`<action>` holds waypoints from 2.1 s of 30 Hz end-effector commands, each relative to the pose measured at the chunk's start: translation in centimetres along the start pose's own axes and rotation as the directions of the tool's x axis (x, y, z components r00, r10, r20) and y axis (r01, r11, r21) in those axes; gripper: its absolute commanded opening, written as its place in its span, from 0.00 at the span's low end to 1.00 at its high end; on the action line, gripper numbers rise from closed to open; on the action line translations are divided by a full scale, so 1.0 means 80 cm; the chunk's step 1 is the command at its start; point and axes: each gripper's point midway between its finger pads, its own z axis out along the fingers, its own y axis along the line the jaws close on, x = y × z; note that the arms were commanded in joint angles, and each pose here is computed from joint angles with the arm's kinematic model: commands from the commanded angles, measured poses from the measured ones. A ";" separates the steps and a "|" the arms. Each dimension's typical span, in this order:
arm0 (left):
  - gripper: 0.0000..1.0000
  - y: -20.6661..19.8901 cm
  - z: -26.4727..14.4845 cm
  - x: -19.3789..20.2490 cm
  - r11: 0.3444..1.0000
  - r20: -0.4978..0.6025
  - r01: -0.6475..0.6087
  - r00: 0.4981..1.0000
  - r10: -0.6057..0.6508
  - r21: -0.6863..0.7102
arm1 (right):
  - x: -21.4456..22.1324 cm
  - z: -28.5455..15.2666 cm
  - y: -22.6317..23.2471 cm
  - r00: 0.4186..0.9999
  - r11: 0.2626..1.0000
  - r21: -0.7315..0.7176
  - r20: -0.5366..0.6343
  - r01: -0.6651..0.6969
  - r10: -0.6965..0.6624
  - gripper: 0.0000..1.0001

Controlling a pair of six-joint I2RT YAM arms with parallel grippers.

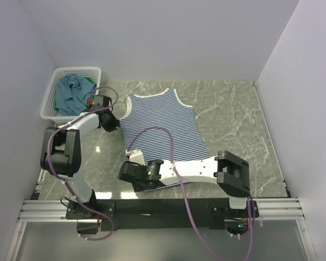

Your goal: Fold and stack the tank tops

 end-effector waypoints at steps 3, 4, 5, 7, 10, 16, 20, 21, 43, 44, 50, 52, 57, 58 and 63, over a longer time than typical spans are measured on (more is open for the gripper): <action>0.32 -0.002 0.022 -0.012 1.000 0.034 0.016 0.999 -0.015 -0.011 | -0.011 -0.008 0.018 0.999 0.995 -0.084 0.021 -0.049 0.050 0.00; 0.34 0.000 0.027 -0.013 1.000 0.036 0.020 0.999 -0.019 -0.019 | -0.012 -0.005 0.017 0.999 0.995 -0.082 0.020 -0.049 0.051 0.00; 0.36 -0.001 0.030 -0.012 1.000 0.035 0.017 0.999 -0.017 -0.012 | -0.012 -0.006 0.020 0.999 0.995 -0.089 0.018 -0.047 0.049 0.00; 0.39 -0.004 0.036 -0.018 1.000 0.053 0.022 0.998 -0.022 -0.003 | -0.014 -0.005 0.021 0.999 0.994 -0.093 0.019 -0.049 0.051 0.00; 0.41 -0.007 0.046 -0.024 1.000 0.063 0.015 0.998 -0.014 -0.005 | -0.014 -0.008 0.025 0.998 0.993 -0.107 0.018 -0.052 0.054 0.00; 0.34 -0.002 0.064 -0.026 0.999 0.062 0.011 0.998 -0.008 -0.041 | -0.007 -0.006 0.016 0.998 0.993 -0.102 0.014 -0.058 0.060 0.00; 0.28 0.005 0.073 -0.027 0.997 0.066 0.011 0.998 -0.006 -0.075 | -0.005 -0.006 0.016 0.998 0.993 -0.105 0.008 -0.059 0.060 0.00; 0.27 0.007 0.074 -0.027 0.997 0.067 0.009 0.998 -0.004 -0.081 | -0.003 -0.006 0.015 0.998 0.993 -0.105 0.005 -0.059 0.060 0.00; 0.01 -0.028 0.002 -0.106 0.996 0.242 0.018 0.970 0.004 -0.091 | -0.034 -0.035 0.050 0.995 0.954 -0.284 0.000 -0.092 0.096 0.00; 0.01 -0.029 -0.001 -0.106 0.996 0.240 0.018 0.971 0.004 -0.092 | -0.035 -0.035 0.049 0.995 0.954 -0.283 0.001 -0.096 0.100 0.00; 0.01 -0.050 -0.009 -0.101 0.998 0.230 0.005 0.973 0.010 -0.068 | -0.031 -0.031 0.028 0.990 0.951 -0.277 -0.001 -0.136 0.142 0.00; 0.01 -0.065 -0.009 -0.095 0.998 0.221 -0.010 0.975 0.022 -0.055 | -0.029 -0.034 0.014 0.988 0.949 -0.277 0.004 -0.149 0.157 0.00; 0.01 -0.109 -0.001 -0.079 0.998 0.205 -0.049 0.977 0.056 -0.040 | -0.036 -0.046 -0.023 0.974 0.939 -0.277 0.036 -0.207 0.225 0.00; 0.00 -0.113 0.001 -0.075 0.997 0.201 -0.053 0.978 0.062 -0.047 | -0.028 -0.042 -0.036 0.973 0.941 -0.262 0.032 -0.214 0.230 0.00; 0.00 -0.157 0.018 -0.049 0.996 0.179 -0.091 0.979 0.094 -0.024 | -0.018 -0.040 -0.081 0.957 0.935 -0.232 0.047 -0.267 0.285 0.00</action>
